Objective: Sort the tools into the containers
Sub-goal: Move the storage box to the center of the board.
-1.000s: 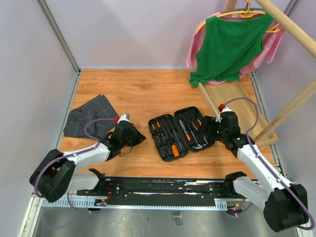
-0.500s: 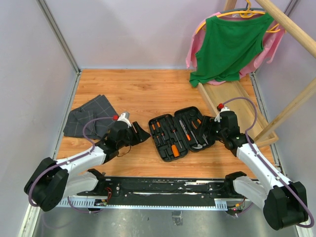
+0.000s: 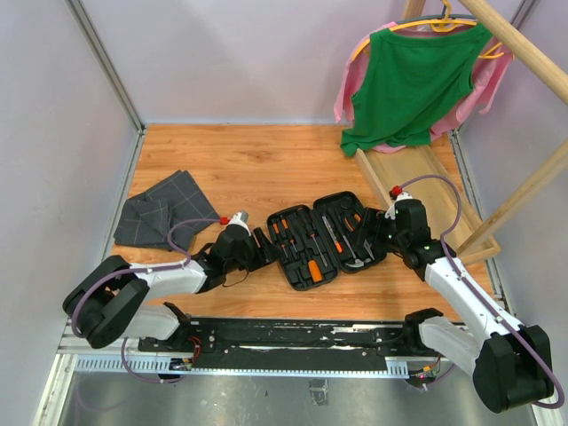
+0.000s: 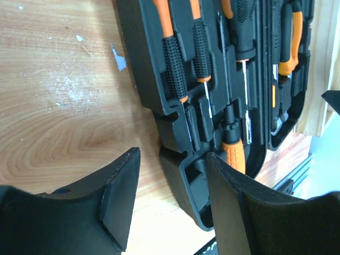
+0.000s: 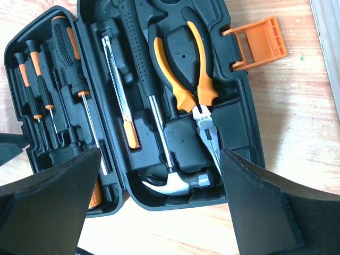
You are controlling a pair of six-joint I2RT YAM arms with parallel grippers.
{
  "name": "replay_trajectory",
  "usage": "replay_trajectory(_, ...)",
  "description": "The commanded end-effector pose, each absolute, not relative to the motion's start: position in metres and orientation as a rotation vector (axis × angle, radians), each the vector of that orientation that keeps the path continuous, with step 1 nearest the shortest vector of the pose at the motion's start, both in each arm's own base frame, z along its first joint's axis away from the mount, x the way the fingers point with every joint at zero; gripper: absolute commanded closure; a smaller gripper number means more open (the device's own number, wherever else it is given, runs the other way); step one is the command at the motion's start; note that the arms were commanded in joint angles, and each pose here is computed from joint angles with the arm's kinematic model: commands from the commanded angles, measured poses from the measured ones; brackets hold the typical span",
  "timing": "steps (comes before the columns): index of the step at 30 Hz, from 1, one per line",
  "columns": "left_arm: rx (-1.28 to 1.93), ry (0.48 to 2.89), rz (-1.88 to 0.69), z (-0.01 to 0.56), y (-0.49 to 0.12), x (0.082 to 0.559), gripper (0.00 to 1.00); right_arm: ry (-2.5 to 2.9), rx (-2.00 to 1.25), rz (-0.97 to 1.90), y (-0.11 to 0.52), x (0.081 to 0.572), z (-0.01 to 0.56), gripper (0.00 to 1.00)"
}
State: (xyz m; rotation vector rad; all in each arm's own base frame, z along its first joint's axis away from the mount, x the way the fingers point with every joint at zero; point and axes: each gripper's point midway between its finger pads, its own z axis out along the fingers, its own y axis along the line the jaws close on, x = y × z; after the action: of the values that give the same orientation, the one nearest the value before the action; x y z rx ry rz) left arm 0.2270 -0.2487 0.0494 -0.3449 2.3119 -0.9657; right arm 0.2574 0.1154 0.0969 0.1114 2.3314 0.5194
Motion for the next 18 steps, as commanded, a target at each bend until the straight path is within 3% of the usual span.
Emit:
replay_trajectory(1, -0.357, 2.257, -1.002, 0.06, -0.263, 0.242, 0.43, 2.323, 0.135, 0.518, 0.11, 0.259, 0.097, 0.06)
replay_trajectory(9, -0.381, 2.312, -0.956, 0.042, -0.267, 0.246, 0.49, 2.326, 0.133, 0.515, 0.11, 0.258, 0.097, 0.06)
replay_trajectory(18, -0.393, 2.335, -0.873, 0.032, -0.257, 0.247, 0.78, 2.329, 0.135, 0.504, 0.108, 0.258, 0.095, 0.06)
